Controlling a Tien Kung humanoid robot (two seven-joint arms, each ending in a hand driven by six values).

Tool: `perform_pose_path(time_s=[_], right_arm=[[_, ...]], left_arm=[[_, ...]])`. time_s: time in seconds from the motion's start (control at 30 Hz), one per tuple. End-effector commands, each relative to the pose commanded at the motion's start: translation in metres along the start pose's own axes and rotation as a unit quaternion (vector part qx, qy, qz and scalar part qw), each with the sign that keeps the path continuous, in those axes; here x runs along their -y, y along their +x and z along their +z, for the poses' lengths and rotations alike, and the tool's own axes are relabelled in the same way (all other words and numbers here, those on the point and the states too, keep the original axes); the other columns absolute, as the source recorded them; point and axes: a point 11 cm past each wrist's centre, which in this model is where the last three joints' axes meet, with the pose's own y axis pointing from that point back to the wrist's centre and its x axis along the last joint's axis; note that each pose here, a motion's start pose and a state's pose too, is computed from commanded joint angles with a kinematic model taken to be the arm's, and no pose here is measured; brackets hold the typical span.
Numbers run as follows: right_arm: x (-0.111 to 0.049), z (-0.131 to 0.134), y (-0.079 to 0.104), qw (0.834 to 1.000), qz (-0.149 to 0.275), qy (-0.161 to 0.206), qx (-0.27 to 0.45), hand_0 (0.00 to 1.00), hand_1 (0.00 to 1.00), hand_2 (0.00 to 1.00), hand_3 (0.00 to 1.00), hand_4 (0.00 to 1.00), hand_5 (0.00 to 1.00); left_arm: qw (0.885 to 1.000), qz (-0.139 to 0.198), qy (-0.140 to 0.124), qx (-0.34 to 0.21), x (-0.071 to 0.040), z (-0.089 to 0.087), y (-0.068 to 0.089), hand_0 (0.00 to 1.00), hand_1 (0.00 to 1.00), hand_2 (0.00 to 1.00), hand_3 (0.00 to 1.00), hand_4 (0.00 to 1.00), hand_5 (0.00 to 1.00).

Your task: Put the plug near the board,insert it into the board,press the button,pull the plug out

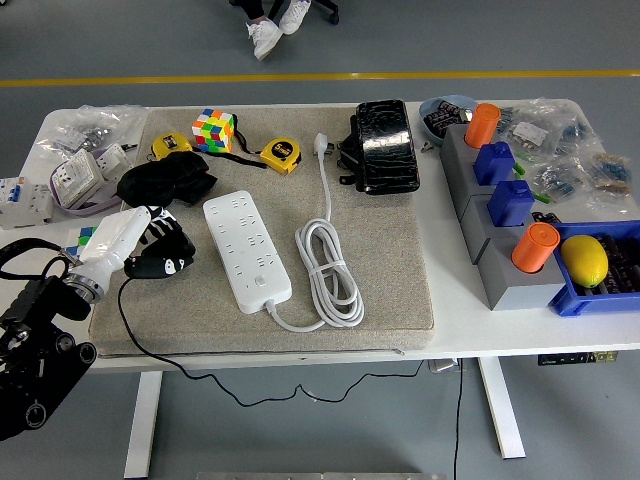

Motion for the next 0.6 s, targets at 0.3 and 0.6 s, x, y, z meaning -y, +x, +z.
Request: perform_pose_path(time_s=[0.3, 0.6], right_arm=[[0.0, 0.001, 0.001, 1.0, 0.001, -0.001, -0.001, 0.559, 0.65, 0.63, 0.536, 0.912, 0.443], [0.0, 0.001, -0.001, 1.0, 0.0, -0.001, 0.002, 0.559, 0.65, 0.63, 0.536, 0.912, 0.444]], left_arm=[[1.0, 0.007, -0.007, -0.009, -0.004, 0.001, 0.006, 0.485, 0.652, 0.668, 0.684, 0.998, 0.297], [0.994, 0.048, -0.037, -0.092, -0.005, 0.015, 0.031, 0.487, 0.649, 0.665, 0.683, 0.998, 0.345]])
